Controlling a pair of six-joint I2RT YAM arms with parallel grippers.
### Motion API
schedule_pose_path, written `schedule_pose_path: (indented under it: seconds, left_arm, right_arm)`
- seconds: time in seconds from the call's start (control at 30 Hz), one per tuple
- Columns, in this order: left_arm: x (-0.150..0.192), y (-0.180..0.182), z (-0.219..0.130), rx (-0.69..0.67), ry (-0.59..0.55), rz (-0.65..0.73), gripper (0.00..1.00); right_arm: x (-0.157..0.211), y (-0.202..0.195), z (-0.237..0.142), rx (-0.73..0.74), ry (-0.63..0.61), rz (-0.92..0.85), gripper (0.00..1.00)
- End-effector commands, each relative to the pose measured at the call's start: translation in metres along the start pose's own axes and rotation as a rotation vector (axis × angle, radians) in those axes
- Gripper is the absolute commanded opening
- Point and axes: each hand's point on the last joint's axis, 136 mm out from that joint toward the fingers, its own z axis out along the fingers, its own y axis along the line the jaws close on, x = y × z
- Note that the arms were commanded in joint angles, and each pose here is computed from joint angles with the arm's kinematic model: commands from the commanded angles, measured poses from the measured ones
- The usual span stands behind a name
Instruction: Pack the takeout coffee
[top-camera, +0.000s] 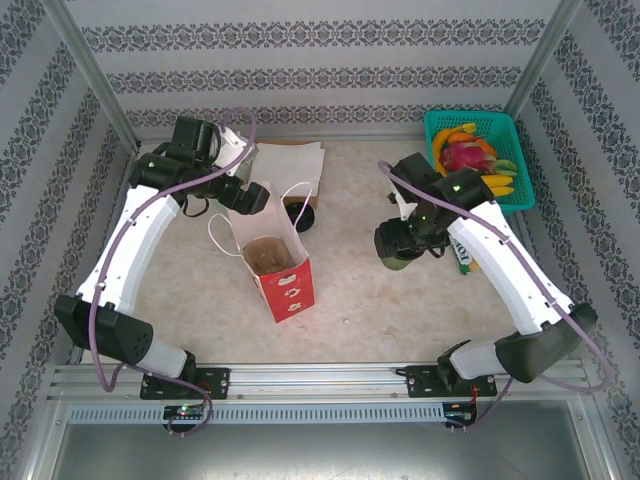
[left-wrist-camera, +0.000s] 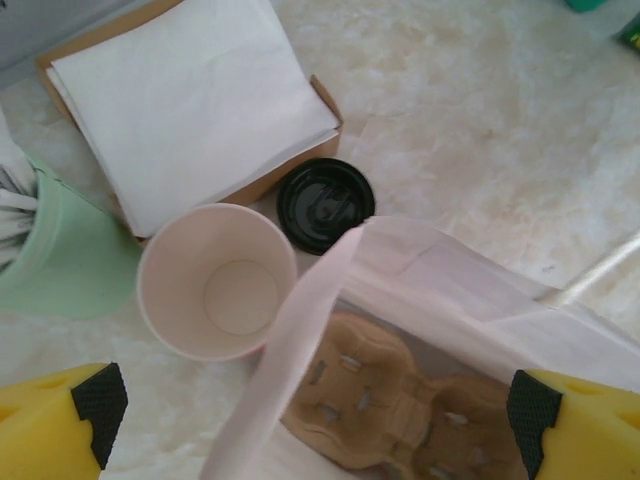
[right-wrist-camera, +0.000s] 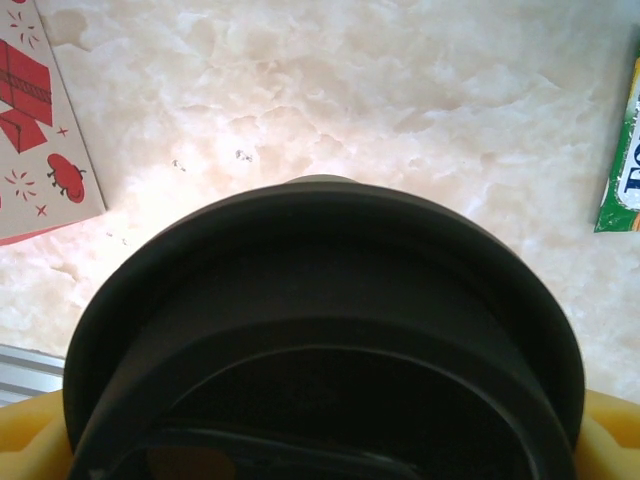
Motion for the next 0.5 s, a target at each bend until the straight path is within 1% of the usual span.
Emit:
schedule_pose_path:
  seconds: [0.0,0.07,0.13,0.2,0.27,0.33,0.4,0.47]
  left_arm:
    - [0.007,0.008,0.009,-0.028,0.083,0.113,0.96]
    - [0.008,0.003,0.017,0.025,0.118,0.117,0.90]
    - [0.009,0.001,0.026,0.064,0.156,0.105,0.81]
    - [0.010,0.003,0.033,0.067,0.174,0.094,0.72]
    - [0.006,0.002,0.038,0.080,0.158,0.081,0.61]
    - [0.000,-0.003,0.040,0.103,0.129,0.064,0.50]
    - [-0.003,-0.009,0.042,0.117,0.118,0.060,0.44]
    - [-0.002,-0.016,0.042,0.117,0.132,0.074,0.40]
  right_arm:
    - [0.007,-0.003,-0.016,0.012,-0.018,-0.009,0.77]
    - [0.008,0.001,-0.019,-0.010,-0.022,-0.018,0.77]
    - [0.006,0.010,-0.024,-0.066,-0.049,-0.023,0.77]
    - [0.004,0.014,-0.030,-0.095,-0.077,-0.020,0.76]
    - [0.003,0.015,-0.037,-0.095,-0.105,-0.029,0.76]
    - [-0.001,0.021,-0.048,-0.103,-0.163,-0.056,0.76]
    - [-0.006,0.031,-0.061,-0.145,-0.215,-0.069,0.76]
    - [-0.009,0.041,-0.073,-0.179,-0.249,-0.086,0.75]
